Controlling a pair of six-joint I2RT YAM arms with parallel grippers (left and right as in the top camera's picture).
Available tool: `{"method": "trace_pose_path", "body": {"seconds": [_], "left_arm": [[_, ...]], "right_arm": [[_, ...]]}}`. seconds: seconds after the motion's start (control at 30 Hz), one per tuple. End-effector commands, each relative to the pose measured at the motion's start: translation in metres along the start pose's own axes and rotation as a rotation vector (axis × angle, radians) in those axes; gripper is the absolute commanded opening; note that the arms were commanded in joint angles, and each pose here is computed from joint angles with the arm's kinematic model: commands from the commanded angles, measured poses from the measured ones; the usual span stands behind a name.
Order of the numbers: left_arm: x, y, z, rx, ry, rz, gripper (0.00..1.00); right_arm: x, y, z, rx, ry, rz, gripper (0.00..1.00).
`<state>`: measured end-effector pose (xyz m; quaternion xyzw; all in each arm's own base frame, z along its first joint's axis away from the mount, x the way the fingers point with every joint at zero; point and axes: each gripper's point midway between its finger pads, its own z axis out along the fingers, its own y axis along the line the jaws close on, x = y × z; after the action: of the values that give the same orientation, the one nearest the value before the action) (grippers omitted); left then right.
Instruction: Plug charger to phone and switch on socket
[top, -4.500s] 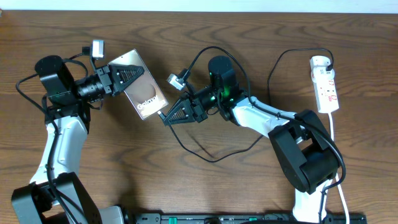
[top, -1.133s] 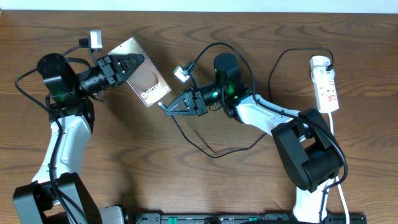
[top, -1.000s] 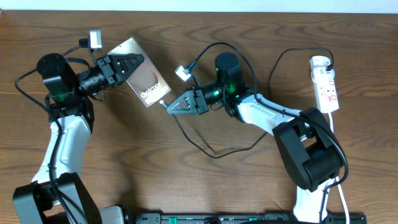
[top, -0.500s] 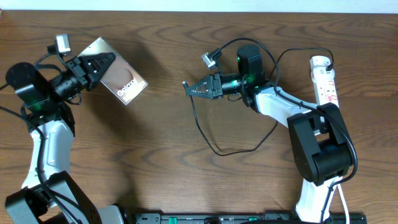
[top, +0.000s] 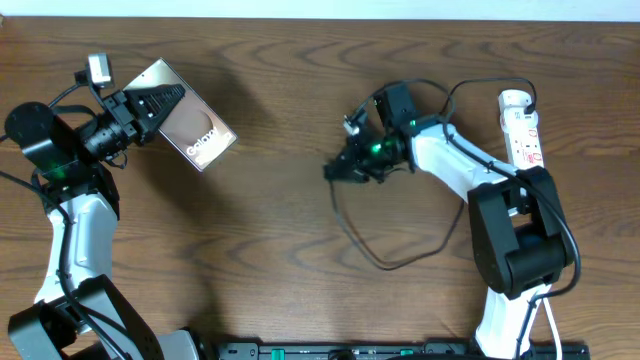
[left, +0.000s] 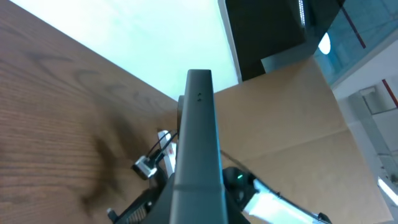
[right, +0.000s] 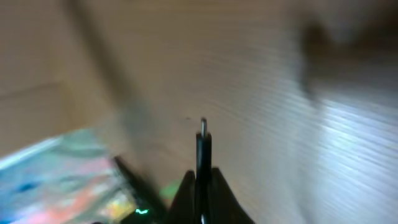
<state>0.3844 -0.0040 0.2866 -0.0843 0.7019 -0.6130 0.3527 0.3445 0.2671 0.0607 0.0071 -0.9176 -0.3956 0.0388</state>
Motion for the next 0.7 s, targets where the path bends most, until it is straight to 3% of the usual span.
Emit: {"method": "trace_pose_path", "body": {"seconds": [0.0, 0.07, 0.33, 0.67], "left_arm": [[-0.002, -0.011, -0.001, 0.014, 0.015, 0.032, 0.07], [-0.002, -0.011, -0.001, 0.015, 0.015, 0.032, 0.07], [-0.002, -0.011, -0.001, 0.014, 0.015, 0.036, 0.08], [0.001, -0.012, -0.001, 0.022, 0.034, 0.035, 0.08]], "right_arm": [[-0.034, -0.01, -0.056, 0.348, -0.192, -0.178, 0.01], [-0.025, -0.029, -0.074, 0.502, -0.174, -0.132, 0.01], [0.027, -0.073, -0.097, 0.766, -0.013, 0.009, 0.01], [0.057, -0.09, -0.093, 0.816, 0.079, 0.076, 0.01]]}}
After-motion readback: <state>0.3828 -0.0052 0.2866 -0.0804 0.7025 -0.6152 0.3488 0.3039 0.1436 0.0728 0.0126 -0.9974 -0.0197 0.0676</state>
